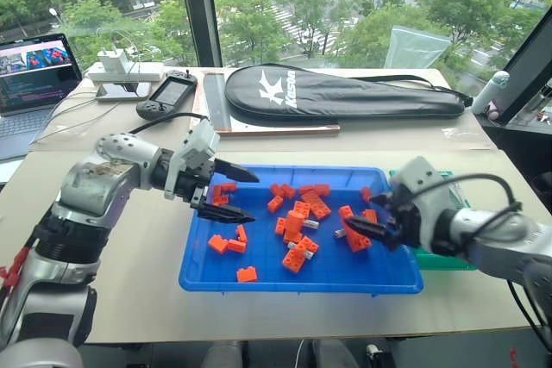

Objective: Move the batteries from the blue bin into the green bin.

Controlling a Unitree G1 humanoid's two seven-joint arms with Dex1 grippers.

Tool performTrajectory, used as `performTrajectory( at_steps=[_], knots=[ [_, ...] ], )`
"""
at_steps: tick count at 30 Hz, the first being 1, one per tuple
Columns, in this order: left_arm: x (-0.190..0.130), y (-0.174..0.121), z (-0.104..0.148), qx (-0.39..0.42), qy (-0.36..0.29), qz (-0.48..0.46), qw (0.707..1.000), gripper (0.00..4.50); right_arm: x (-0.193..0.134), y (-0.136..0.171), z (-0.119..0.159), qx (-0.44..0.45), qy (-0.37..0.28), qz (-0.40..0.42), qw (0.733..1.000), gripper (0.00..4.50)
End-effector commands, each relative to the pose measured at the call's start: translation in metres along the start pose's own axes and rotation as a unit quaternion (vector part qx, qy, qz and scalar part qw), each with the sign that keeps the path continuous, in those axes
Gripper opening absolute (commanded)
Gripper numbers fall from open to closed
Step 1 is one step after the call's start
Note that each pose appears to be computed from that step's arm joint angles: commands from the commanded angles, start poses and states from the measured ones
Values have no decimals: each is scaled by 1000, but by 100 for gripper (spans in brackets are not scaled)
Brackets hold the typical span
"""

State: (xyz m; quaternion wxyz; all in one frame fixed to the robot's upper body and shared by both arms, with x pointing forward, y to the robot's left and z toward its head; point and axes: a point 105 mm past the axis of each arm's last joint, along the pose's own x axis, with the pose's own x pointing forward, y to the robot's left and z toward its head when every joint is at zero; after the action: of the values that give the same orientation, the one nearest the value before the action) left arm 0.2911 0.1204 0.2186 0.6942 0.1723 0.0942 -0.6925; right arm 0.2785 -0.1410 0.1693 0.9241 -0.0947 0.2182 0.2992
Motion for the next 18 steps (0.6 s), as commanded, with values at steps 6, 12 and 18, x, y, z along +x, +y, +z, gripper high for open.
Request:
performTrajectory(
  at_steps=[6,12,18],
  knots=[
    [-8,-2,13,36,3,22,999,450,18,-12,1,42,35,-90,994,388],
    [-9,0,16,40,2,33,999,450,24,-16,-1,52,45,-107,992,388],
    [-8,1,16,41,3,35,999,450,27,-11,-9,43,64,-99,992,219]
  ],
)
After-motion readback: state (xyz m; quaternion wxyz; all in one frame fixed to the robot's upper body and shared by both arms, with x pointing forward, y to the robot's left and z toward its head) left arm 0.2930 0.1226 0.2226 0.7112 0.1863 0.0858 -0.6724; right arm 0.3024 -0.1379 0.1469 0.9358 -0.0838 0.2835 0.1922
